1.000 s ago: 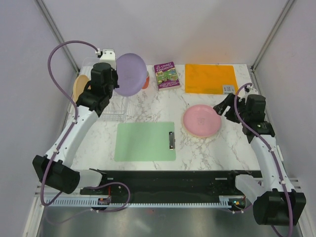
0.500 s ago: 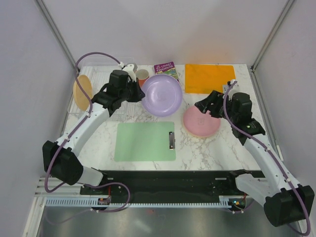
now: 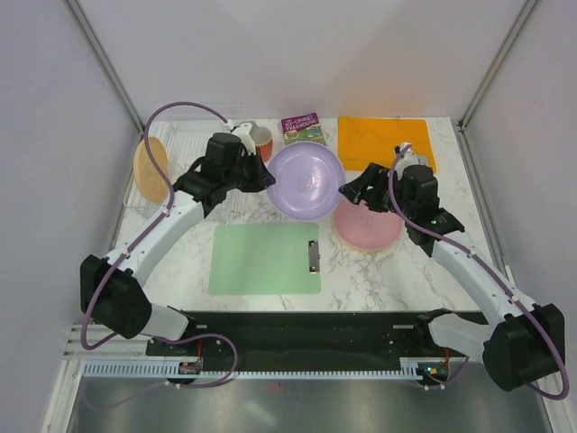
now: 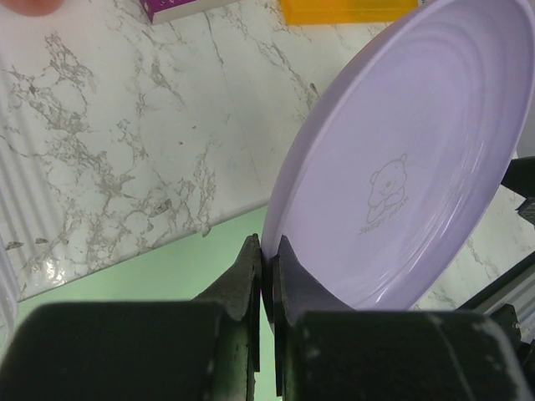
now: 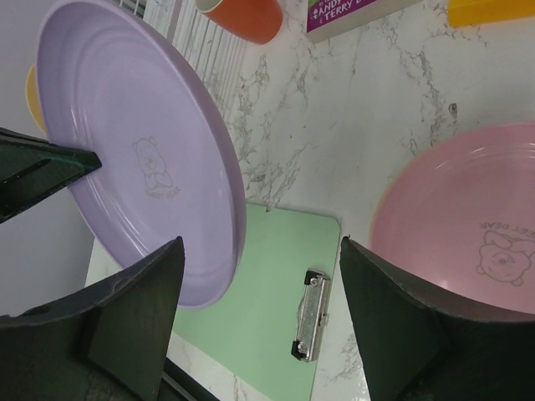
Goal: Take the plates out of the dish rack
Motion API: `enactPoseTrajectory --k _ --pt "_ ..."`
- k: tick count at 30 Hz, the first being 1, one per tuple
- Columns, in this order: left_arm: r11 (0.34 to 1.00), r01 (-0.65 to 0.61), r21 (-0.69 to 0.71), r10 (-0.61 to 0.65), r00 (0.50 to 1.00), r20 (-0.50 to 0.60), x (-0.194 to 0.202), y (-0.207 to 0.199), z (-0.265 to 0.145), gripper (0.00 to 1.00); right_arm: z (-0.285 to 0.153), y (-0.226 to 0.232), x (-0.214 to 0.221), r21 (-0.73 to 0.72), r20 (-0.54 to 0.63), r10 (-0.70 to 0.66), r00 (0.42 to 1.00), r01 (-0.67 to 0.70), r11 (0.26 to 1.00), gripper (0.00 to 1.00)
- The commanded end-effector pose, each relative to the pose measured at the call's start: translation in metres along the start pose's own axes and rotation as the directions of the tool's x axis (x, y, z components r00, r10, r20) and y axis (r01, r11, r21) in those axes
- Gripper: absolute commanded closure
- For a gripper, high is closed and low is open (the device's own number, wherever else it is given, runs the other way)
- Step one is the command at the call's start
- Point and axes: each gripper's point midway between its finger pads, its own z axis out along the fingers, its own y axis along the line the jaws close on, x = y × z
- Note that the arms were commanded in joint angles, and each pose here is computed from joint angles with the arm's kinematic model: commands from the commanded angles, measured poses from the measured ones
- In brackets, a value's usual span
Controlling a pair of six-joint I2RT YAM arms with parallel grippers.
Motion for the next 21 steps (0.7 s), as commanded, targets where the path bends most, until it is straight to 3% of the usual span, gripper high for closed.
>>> enactPoseTrajectory --k 1,4,6,7,9,10,12,13,14,15,16,17,21 --pt "0.996 0.021 0.092 -0.024 0.999 0.032 -0.005 -0.029 0.002 0.98 0.012 0.014 -0.007 -0.046 0.022 0.006 1.0 -0.005 0.999 0.18" --pt "0.991 0.001 0.135 -0.005 1.0 0.028 0.001 -0.044 0.003 0.98 0.021 0.017 -0.004 -0.069 0.019 0.006 1.0 -0.004 0.998 0.21" --pt "0.986 -0.014 0.167 0.008 0.999 0.037 0.001 -0.054 0.002 0.98 0.028 0.017 -0.001 -0.075 0.005 0.008 1.0 -0.008 0.997 0.35" --pt "0.987 -0.018 0.161 0.012 0.999 0.035 0.004 -0.055 0.003 0.98 0.029 0.016 0.0 -0.072 -0.003 0.008 1.0 -0.009 0.997 0.56" --pt "0.989 -0.02 0.15 0.014 0.999 0.043 0.003 -0.053 0.003 0.98 0.029 0.016 -0.002 -0.064 0.002 0.006 1.0 -0.005 0.998 0.82" --pt "0.993 -0.024 0.117 0.019 0.999 0.049 0.003 -0.047 0.003 0.97 0.028 0.014 -0.004 -0.051 0.009 0.004 1.0 -0.004 0.999 1.0" --pt "0.997 -0.034 0.068 0.029 0.997 0.067 0.0 -0.038 0.001 0.8 0.019 0.005 -0.013 0.021 0.045 -0.017 0.999 0.016 1.0 1.0" --pt "0.999 -0.047 -0.001 0.047 0.996 0.08 -0.003 -0.025 -0.001 0.55 0.015 0.001 -0.015 0.057 0.054 -0.03 0.998 0.027 0.998 1.0" --pt "0.998 -0.055 -0.042 0.058 0.994 0.088 -0.003 -0.018 -0.002 0.42 0.006 -0.006 -0.032 0.126 0.114 -0.06 0.992 0.045 0.991 1.0" --pt "0.992 -0.081 -0.093 0.09 0.991 0.096 -0.005 -0.007 -0.004 0.26 -0.001 -0.015 -0.028 0.182 0.093 -0.073 0.993 0.055 0.982 1.0" --pt "0.979 -0.09 -0.181 0.111 0.988 0.111 -0.009 0.009 -0.009 0.2 -0.008 -0.019 -0.037 0.22 0.117 -0.089 0.989 0.061 0.973 1.0" --pt "0.967 -0.103 -0.231 0.132 0.985 0.112 -0.01 0.019 -0.012 0.03 -0.019 -0.031 -0.041 0.291 0.134 -0.109 0.985 0.067 0.954 1.0" --pt "0.865 -0.17 -0.472 0.256 0.959 0.123 -0.022 0.064 -0.036 0.0 -0.04 -0.06 -0.047 0.409 0.131 -0.116 0.984 0.053 0.911 0.99"
